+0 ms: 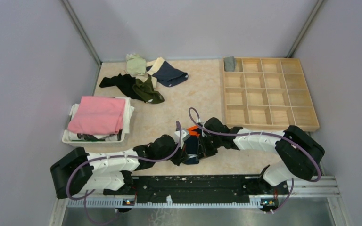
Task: Roll the underwear
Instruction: Roll the underwear to the center of the board.
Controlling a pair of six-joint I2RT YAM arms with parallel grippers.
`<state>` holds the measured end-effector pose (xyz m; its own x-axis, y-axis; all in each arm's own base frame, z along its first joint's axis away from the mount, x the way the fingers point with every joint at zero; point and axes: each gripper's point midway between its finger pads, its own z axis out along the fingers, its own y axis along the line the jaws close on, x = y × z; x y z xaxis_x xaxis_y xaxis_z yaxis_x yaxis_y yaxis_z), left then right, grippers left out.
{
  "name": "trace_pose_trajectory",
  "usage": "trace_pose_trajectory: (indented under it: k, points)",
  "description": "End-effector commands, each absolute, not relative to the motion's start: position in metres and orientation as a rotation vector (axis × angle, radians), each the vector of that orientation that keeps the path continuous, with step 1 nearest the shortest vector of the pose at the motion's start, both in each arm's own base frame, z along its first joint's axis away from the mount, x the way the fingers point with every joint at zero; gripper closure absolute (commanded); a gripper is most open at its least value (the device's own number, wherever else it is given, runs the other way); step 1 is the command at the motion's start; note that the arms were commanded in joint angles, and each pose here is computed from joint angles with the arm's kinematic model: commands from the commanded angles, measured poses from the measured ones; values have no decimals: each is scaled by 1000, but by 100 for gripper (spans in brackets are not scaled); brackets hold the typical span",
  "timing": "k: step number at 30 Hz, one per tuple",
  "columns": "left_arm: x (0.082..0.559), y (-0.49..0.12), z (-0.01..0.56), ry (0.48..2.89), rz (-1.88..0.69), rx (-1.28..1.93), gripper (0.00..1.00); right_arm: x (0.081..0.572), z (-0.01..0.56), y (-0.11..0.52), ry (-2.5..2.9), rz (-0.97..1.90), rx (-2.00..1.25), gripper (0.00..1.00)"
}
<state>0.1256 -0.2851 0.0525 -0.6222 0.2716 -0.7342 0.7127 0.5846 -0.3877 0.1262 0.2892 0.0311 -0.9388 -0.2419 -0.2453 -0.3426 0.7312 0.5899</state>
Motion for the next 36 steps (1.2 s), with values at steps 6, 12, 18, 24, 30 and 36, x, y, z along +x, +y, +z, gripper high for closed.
trace_pose_trajectory:
  k: [6, 12, 18, 24, 30, 36]
  points:
    - [138, -278, 35, 2229, -798, 728, 100, 136, 47, 296, 2725, 1029, -456, 93]
    - [143, -269, 24, 2264, -730, 678, 100, 141, 61, 296, 2649, 1045, -451, 84]
    - [141, -267, 14, 2293, -716, 679, 100, 149, 79, 289, 2530, 1032, -444, 72]
    - [140, -267, 6, 2314, -710, 686, 100, 159, 90, 281, 2392, 996, -471, 68]
    - [138, -266, 1, 2326, -707, 683, 100, 163, 115, 285, 2164, 1088, -507, 84]
    - [138, -267, 0, 2329, -708, 686, 100, 125, 117, 312, 2172, 1356, -686, 100]
